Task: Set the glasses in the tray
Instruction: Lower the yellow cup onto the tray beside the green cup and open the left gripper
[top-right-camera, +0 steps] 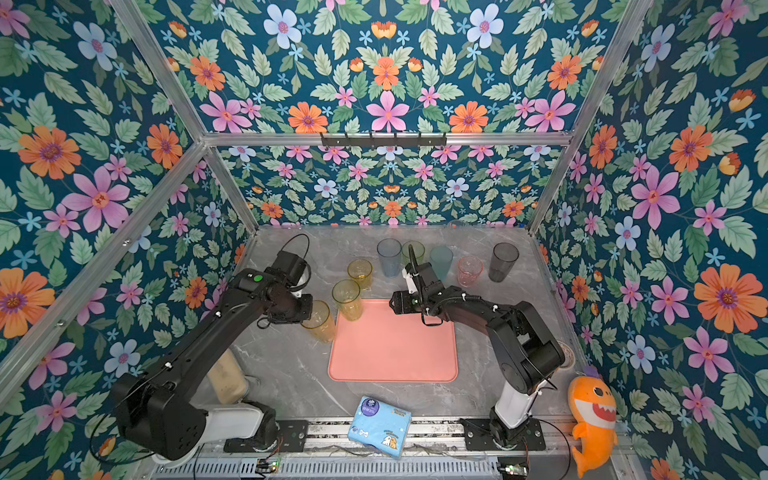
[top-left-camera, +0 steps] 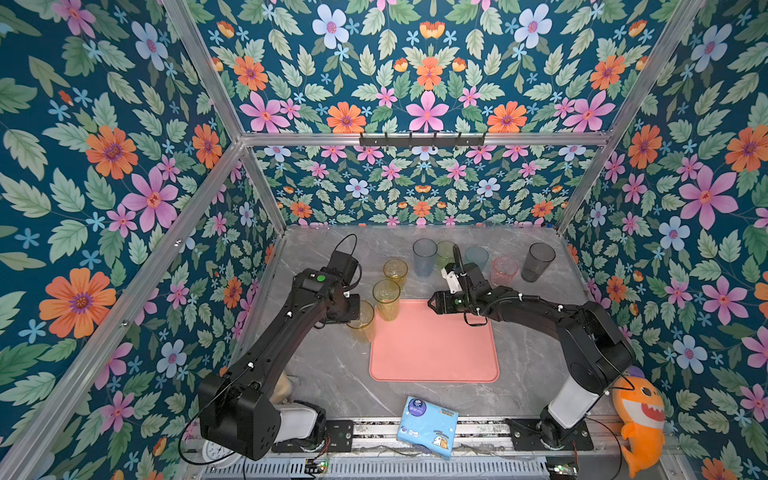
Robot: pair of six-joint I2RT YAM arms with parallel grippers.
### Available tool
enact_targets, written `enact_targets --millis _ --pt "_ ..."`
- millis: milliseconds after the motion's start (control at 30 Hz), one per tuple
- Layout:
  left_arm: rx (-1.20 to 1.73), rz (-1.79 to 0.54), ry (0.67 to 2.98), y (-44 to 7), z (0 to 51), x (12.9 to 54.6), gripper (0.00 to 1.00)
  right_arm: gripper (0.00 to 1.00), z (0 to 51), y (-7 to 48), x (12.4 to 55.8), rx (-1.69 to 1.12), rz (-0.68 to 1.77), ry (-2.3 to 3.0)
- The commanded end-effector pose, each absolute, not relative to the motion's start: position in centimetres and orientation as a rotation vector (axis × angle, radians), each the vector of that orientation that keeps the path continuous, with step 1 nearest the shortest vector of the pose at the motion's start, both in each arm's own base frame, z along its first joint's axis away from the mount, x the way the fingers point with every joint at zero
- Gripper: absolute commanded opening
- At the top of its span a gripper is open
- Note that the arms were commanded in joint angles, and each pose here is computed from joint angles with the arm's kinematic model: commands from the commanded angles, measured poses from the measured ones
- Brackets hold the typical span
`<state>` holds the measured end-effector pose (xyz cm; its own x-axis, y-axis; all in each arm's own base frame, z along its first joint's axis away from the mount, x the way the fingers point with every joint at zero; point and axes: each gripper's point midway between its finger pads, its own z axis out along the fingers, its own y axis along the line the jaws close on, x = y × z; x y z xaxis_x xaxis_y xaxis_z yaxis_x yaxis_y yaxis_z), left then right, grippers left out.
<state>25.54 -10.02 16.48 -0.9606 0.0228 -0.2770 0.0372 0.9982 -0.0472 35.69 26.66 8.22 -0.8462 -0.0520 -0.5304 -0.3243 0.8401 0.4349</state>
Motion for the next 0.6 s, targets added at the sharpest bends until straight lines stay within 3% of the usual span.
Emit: enact_targets --millis 0,567 --pt "0.027 -0.076 2.832 -10.8 16.6 25.9 0.00 0.76 8.5 26.9 35.9 -0.280 0.721 2.494" --pt "0.104 -0.087 2.836 -14.4 15.5 25.0 0.00 0.76 8.4 26.9 35.9 -0.279 0.709 2.502"
